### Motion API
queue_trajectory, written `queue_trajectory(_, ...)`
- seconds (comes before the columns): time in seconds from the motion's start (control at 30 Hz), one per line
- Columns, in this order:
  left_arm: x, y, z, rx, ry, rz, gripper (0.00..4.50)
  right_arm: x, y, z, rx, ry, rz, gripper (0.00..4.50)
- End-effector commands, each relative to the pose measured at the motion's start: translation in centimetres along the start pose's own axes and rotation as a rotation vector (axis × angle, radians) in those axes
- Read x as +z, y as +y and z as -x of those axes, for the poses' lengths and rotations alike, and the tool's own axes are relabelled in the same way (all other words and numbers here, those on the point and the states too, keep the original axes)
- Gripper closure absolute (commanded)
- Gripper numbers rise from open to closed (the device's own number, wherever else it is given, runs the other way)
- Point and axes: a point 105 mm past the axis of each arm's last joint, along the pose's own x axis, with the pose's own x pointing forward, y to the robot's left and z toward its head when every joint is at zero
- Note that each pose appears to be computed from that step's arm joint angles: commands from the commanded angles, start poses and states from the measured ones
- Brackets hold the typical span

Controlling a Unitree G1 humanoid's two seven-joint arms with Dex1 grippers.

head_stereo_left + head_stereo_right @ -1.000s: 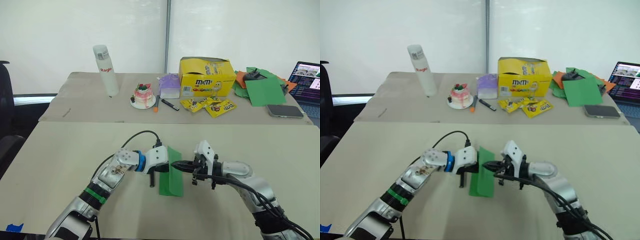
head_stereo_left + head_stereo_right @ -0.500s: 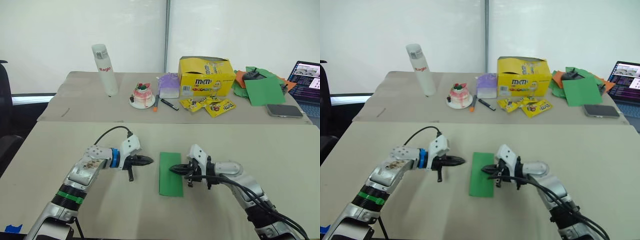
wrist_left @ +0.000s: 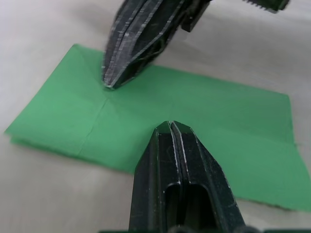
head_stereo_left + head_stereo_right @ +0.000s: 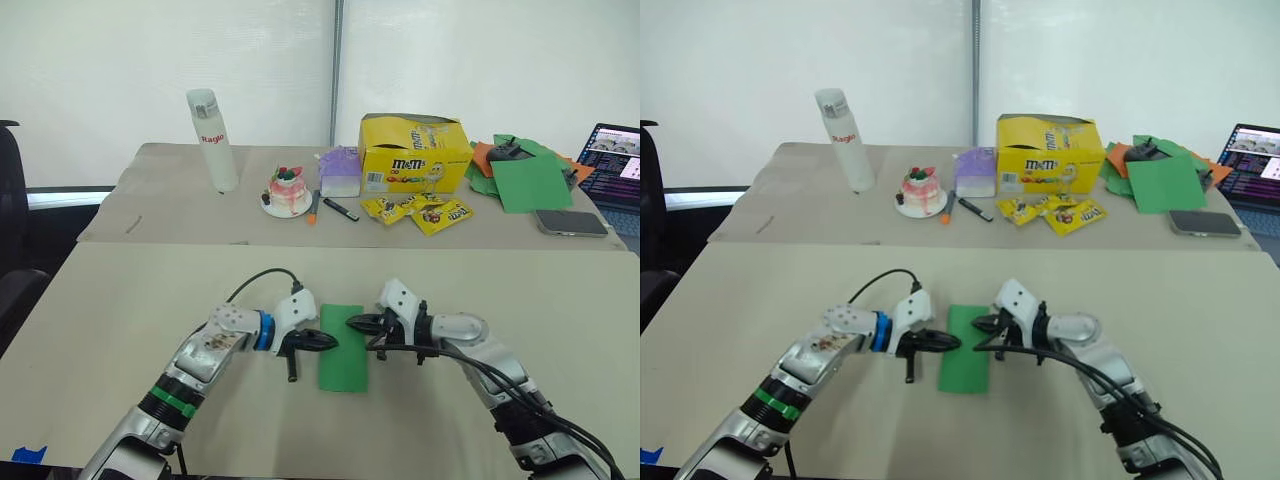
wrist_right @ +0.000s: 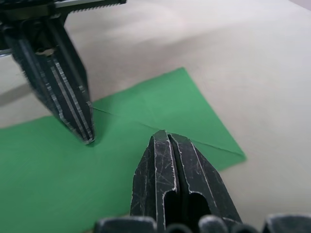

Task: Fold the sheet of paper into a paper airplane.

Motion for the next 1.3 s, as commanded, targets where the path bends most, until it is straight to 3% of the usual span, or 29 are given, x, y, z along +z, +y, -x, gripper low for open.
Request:
queue_trajectory(0.03,-0.8,0.0,-0.7,0.010,0.042,-0.014,4.50,-0.4,0.0,0.5,-0.013,0.006,-0.019,4.45)
queue_trajectory(0.43,-1.5,0.0,-0.2,0.039,0.045,0.027,4.50,-0.8,-3.6,0.4,-0.250,-0.009,0.007,4.45)
queue_trajectory(0.67,-1.6,0.2,0.0,0.038,0.044,0.033,4.50,2.6,-3.3,1.3,-0.189,-0.192,0.034,4.45)
queue_trajectory(1.07,-1.6,0.0,-0.1,0.039,0.035,0.047,4.50,-0.5,-1.0,0.8,-0.066,-0.057,0.054,4.45)
queue_trajectory(1.3,-1.6,0.0,-0.1,0.031,0.039,0.045,4.50,-0.8,0.9,1.3,0.023,-0.050,0.085,4.45)
